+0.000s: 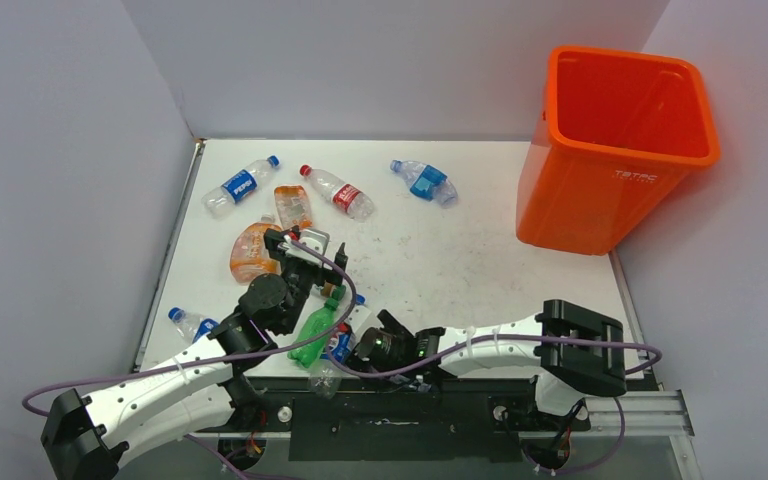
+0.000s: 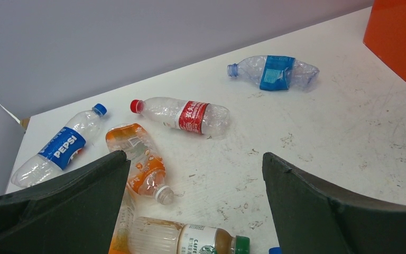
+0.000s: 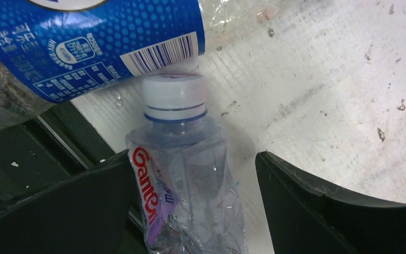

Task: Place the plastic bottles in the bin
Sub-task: Pick up the plastic bottle from the corner of the board.

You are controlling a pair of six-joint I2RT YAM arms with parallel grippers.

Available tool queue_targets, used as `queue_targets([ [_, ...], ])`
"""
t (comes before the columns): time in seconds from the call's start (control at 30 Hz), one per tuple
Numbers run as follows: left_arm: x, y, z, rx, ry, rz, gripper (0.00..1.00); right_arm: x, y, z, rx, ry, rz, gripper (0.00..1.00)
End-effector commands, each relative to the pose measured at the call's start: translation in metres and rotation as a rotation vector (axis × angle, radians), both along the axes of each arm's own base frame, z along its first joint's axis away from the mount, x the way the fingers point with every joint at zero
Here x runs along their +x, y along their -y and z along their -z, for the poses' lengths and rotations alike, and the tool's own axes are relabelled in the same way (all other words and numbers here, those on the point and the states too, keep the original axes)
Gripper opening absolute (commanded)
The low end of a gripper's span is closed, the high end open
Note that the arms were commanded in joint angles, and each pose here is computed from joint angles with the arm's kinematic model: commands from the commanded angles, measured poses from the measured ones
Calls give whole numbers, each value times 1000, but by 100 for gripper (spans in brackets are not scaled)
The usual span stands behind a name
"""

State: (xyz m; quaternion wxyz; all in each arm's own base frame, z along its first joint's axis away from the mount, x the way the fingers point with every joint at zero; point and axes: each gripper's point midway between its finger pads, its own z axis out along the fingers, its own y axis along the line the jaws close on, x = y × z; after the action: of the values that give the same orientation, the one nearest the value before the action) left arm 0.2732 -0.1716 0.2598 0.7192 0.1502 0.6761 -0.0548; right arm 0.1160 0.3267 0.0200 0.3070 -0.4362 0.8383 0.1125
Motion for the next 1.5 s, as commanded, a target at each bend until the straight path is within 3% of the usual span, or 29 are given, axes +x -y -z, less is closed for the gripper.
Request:
queue_targets([
  [0.0, 0, 1, -27, -37, 50, 0, 96, 9, -19, -17, 107, 20, 10, 74],
  [0.07, 1, 1, -25, -28, 48, -7, 96, 11, -20, -20, 133, 20, 19, 56],
  [0.17, 3, 1, -22, -14, 42, -14, 96, 12, -21, -31, 179, 32, 30, 39],
  [0.33, 3, 1, -26, -28, 45, -13, 96, 21, -6, -76, 255, 91, 117, 25],
  [0.4, 0, 2, -31, -52, 40, 3, 96, 31, 8, -106, 311, 145, 208, 8],
  [0.43, -3, 4, -36, -74, 24, 24, 96, 37, 16, -122, 350, 175, 261, 6],
  [0.53, -18, 17, -59, -162, 8, 145, 96, 55, 42, -177, 533, 269, 405, 5],
  [0.63, -48, 46, -73, -205, 37, 402, 96, 62, 58, -235, 822, 319, 475, 5],
  [0.73, -81, 80, -77, -232, -6, 670, 96, 67, 76, -279, 1084, 355, 513, 5],
  [0.9, -118, 111, -82, -311, -100, 983, 96, 68, 87, -323, 1370, 357, 483, 5],
  [1.1, -144, 123, -84, -360, -159, 1178, 96, 64, 83, -336, 1534, 332, 448, 5],
  [1.47, -153, 137, -72, -406, -252, 1275, 96, 52, 66, -351, 1678, 378, 293, 5],
])
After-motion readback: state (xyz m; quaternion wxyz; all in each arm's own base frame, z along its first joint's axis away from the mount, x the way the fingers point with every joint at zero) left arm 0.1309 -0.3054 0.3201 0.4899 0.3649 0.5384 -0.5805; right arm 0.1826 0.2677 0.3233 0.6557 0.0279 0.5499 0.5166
